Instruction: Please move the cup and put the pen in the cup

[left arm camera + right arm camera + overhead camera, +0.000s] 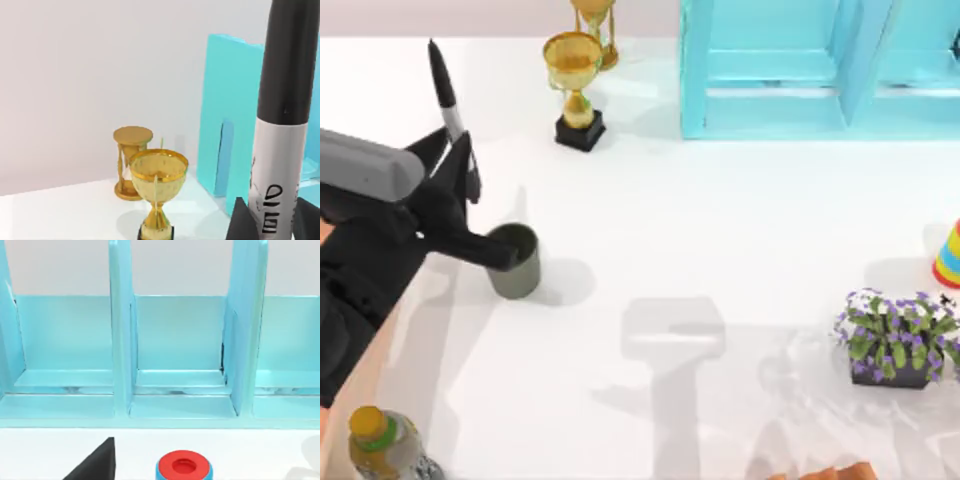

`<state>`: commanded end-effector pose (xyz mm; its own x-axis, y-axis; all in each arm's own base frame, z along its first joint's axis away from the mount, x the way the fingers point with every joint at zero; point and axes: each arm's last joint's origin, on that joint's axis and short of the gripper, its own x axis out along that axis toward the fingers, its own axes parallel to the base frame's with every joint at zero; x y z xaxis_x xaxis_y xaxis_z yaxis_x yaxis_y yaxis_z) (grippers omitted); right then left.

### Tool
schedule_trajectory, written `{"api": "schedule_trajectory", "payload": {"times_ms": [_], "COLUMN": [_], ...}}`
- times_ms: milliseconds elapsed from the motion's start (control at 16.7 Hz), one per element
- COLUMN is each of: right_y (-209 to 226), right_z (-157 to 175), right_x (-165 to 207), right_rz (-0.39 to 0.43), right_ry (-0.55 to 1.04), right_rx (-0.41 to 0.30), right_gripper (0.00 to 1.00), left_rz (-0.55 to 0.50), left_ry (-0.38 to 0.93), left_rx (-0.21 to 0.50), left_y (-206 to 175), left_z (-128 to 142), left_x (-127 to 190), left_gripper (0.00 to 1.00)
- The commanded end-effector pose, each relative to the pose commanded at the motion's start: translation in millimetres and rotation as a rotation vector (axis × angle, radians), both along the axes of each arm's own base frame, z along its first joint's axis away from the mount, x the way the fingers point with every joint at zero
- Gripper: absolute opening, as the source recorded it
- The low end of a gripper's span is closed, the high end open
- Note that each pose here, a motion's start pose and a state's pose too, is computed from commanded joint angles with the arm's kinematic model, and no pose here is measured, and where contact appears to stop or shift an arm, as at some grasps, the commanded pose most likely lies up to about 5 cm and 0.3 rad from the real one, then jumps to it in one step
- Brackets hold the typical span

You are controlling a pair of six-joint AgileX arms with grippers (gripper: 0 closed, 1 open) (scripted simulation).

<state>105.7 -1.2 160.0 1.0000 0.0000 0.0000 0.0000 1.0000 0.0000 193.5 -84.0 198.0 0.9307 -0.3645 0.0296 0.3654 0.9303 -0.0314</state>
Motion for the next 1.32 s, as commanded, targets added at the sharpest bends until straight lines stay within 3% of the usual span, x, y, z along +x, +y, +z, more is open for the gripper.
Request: {"api": "schedule_trajectory", "payload": {"times_ms": [540,1320], "right_y": [0.0,0.0], "right_z": [0.0,0.0], "right_x": [0.0,0.0], "right_rz": [0.000,0.000], "right_ry": [0.000,0.000], "right_rx": [0.000,0.000], "right_gripper": [1.00,1.00], "left_rz": [0.008,0.010], "left_ry": [-0.037,-0.042], "left_rx": [0.015,0.013], "left_y": [5.5,-8.1], "left_z": [-2.3,-18.2], "left_x": [-6.5,31.9], "left_gripper": [0.00,0.00]}}
